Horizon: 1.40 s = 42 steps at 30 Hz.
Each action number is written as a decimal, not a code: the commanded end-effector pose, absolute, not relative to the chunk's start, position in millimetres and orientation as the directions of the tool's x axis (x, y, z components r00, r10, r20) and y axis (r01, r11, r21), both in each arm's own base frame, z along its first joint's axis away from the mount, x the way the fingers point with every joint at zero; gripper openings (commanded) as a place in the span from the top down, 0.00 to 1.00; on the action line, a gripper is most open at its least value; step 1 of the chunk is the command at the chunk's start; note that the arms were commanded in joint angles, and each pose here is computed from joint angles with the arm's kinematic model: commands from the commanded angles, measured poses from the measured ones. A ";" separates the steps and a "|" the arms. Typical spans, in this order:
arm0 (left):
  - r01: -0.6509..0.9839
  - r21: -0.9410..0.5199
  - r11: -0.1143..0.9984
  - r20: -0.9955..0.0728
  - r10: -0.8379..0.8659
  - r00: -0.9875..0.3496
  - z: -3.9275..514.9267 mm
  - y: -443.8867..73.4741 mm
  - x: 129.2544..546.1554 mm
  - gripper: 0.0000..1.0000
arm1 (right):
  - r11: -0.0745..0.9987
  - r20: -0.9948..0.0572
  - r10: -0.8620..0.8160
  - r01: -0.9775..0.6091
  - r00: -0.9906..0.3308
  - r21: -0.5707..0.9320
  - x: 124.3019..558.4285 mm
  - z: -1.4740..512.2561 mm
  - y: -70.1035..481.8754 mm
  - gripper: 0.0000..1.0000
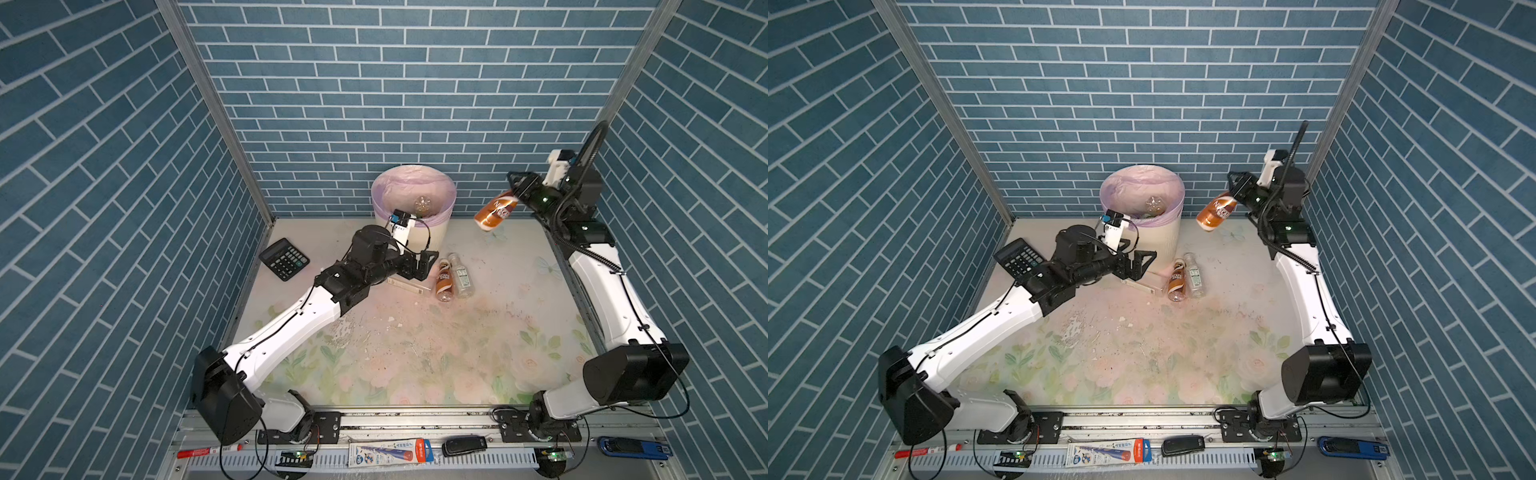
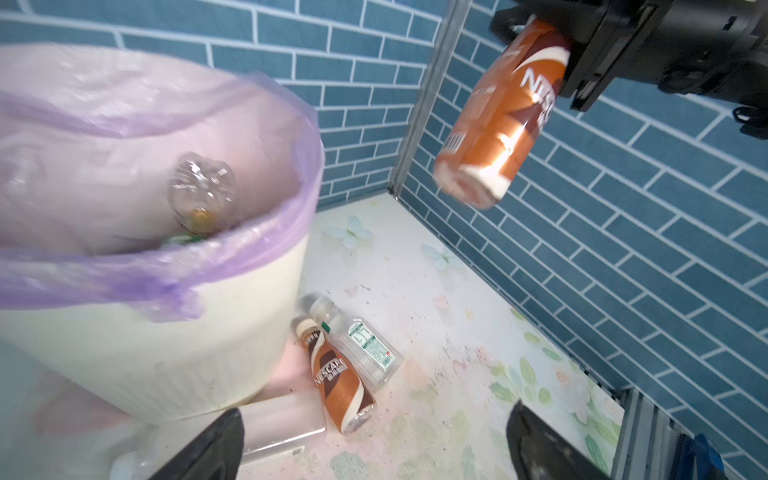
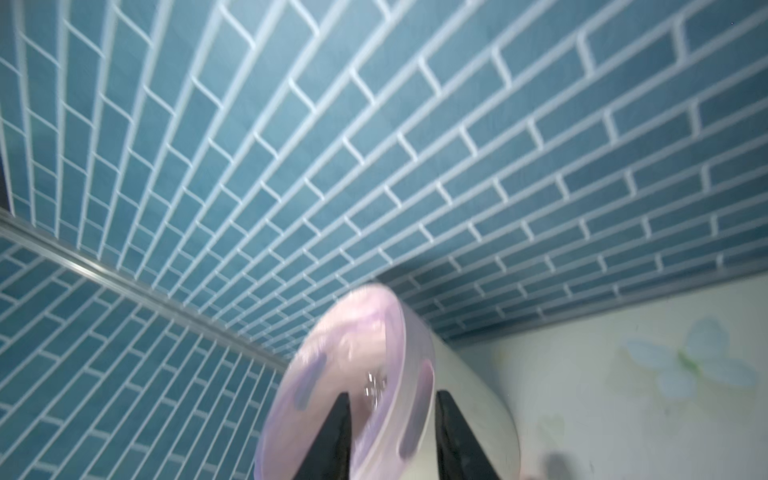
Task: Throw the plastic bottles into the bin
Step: 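Open the left gripper while the right gripper raises the Nescafe bottle over the bin, then open the right gripper over the bin and lower the left gripper toward the bottles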
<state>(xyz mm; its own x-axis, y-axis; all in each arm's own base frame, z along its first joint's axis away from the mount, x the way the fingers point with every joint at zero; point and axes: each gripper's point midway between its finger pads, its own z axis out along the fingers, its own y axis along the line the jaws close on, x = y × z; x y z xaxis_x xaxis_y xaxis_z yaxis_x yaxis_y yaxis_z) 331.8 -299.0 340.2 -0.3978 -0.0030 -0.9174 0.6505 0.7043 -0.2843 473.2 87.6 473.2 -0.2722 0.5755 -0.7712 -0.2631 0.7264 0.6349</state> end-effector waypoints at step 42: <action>0.460 -0.392 0.797 -0.828 -0.087 -0.555 274.6 -241.6 343.6 0.01 | 0.689 -0.817 0.439 -0.444 -0.375 0.573 511.5 493.1 202.7 0.01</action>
